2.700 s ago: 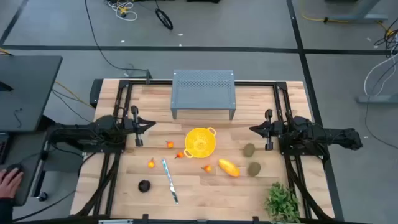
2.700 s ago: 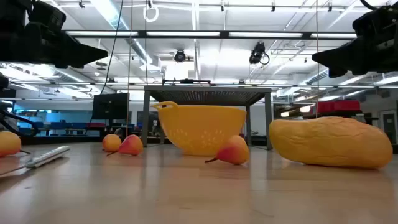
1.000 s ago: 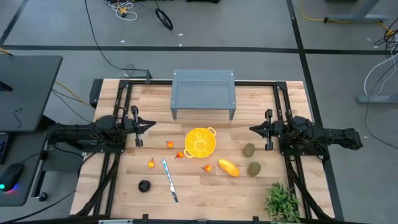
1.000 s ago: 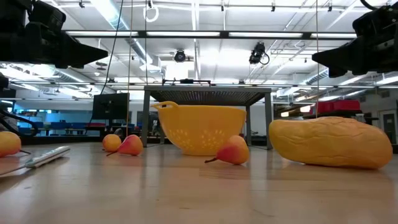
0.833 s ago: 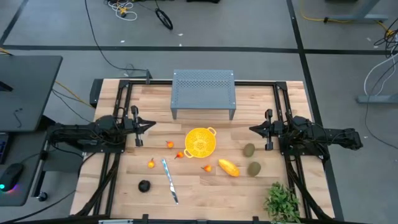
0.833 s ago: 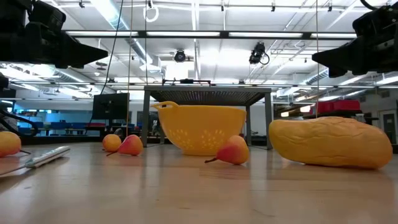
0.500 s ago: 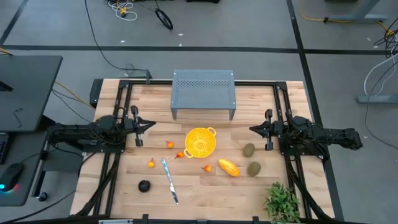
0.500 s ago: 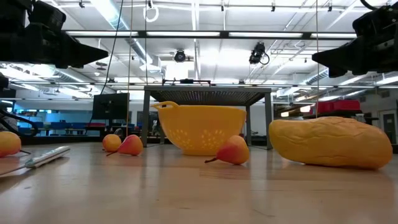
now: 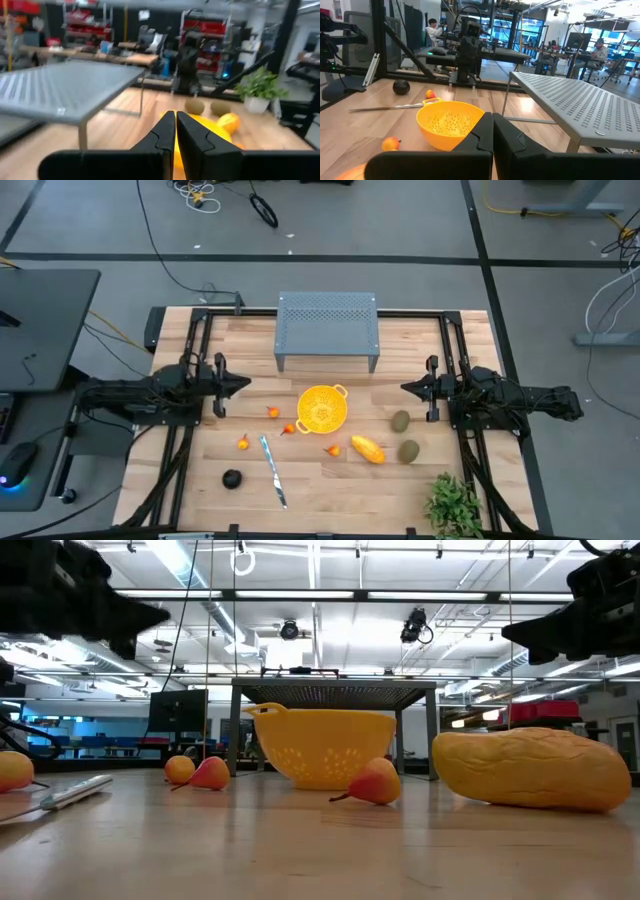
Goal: Pick & Place Fruit
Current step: Put the yellow colander bowl on the shelf
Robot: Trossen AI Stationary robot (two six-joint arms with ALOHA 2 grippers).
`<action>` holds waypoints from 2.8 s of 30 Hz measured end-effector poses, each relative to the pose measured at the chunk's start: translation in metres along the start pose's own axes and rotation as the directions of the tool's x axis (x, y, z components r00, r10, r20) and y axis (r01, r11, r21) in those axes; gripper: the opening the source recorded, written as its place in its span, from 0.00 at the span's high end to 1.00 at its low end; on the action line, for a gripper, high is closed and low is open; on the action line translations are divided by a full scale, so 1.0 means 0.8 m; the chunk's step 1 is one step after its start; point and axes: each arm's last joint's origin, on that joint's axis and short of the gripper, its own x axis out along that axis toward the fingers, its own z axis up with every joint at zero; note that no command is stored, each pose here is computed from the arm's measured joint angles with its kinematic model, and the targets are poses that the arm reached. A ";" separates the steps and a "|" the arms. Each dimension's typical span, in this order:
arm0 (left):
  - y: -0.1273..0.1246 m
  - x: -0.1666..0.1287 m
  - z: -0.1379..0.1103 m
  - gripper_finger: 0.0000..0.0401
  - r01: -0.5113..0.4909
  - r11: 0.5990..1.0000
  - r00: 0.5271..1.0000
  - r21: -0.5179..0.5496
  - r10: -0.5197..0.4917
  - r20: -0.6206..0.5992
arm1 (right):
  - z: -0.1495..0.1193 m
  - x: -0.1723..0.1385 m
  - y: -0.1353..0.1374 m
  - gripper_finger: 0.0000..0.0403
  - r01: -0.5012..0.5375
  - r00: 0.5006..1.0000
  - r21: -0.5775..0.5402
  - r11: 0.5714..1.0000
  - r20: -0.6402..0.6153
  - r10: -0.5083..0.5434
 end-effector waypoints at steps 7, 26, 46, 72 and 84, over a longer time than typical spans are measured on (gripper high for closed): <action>-0.004 -0.007 0.046 0.95 0.051 0.999 0.994 -0.008 -0.050 0.097 | 0.000 0.000 0.000 1.00 0.000 1.000 0.000 1.000 0.000 0.000; -0.012 0.014 0.139 0.95 -0.039 0.999 0.993 0.032 0.035 0.113 | 0.002 0.000 -0.001 1.00 0.028 1.000 0.000 1.000 0.013 -0.028; -0.024 0.065 0.203 0.95 -0.047 0.993 0.997 0.107 0.039 0.073 | 0.030 -0.004 -0.009 1.00 0.102 0.961 0.236 0.966 0.228 -0.157; -0.025 0.071 0.210 0.95 -0.064 0.994 0.995 0.088 0.058 0.077 | 0.166 0.043 -0.028 1.00 0.130 0.982 0.166 0.978 0.114 -0.150; -0.025 0.071 0.210 0.95 -0.066 0.995 0.995 0.079 0.060 0.078 | 0.158 0.073 -0.026 1.00 0.091 0.994 0.365 0.926 0.030 -0.109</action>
